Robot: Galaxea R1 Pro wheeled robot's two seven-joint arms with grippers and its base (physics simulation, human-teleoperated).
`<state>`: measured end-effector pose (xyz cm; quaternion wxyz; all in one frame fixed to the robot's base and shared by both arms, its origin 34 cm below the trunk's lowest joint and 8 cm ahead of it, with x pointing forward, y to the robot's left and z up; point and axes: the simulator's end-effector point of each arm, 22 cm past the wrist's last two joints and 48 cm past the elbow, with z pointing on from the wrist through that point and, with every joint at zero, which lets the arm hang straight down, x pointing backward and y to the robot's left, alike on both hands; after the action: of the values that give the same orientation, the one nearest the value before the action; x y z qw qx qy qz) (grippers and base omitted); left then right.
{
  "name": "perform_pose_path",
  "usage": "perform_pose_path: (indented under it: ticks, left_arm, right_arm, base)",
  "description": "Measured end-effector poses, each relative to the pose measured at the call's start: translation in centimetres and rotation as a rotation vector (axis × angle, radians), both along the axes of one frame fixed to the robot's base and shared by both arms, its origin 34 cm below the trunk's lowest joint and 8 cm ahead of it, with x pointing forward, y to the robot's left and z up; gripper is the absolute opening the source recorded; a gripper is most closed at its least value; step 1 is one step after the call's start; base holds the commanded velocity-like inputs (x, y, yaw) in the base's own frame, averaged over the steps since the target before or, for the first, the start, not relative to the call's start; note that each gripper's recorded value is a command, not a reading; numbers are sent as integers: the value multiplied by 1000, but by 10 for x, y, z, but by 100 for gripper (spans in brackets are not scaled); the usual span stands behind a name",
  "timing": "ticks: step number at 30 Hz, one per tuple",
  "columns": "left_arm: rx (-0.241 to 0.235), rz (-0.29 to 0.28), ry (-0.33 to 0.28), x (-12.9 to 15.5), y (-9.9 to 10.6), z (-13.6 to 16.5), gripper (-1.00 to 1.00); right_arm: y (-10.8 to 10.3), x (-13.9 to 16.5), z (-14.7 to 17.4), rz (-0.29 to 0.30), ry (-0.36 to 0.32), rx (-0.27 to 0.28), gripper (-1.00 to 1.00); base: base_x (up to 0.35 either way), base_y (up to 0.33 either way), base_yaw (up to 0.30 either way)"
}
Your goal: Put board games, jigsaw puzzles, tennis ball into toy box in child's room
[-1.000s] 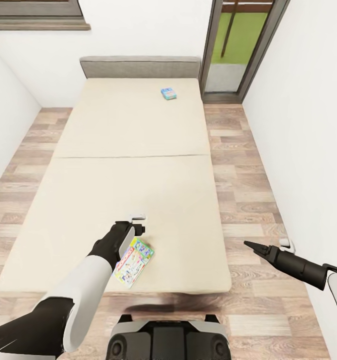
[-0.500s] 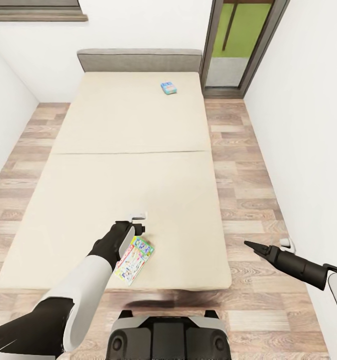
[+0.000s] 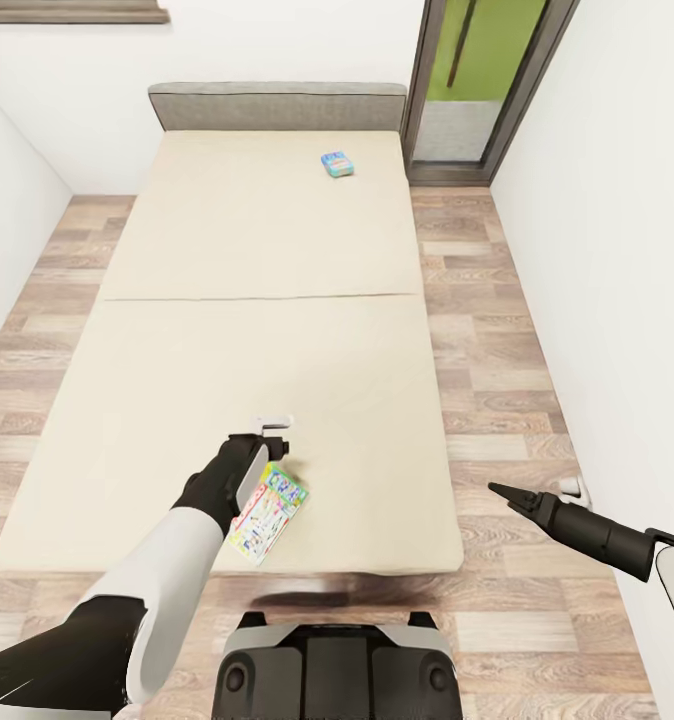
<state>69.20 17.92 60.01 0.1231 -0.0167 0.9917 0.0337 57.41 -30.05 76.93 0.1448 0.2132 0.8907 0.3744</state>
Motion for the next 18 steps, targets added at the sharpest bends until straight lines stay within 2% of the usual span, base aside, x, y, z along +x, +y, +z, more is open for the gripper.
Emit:
perform_pose_path:
  ticks: [18]
  left_arm:
    - [1,4,5,1,1,-11,100]
  right_arm:
    - [-1,-8,-14,0,32,-1,100]
  base:
    - [0,0,0]
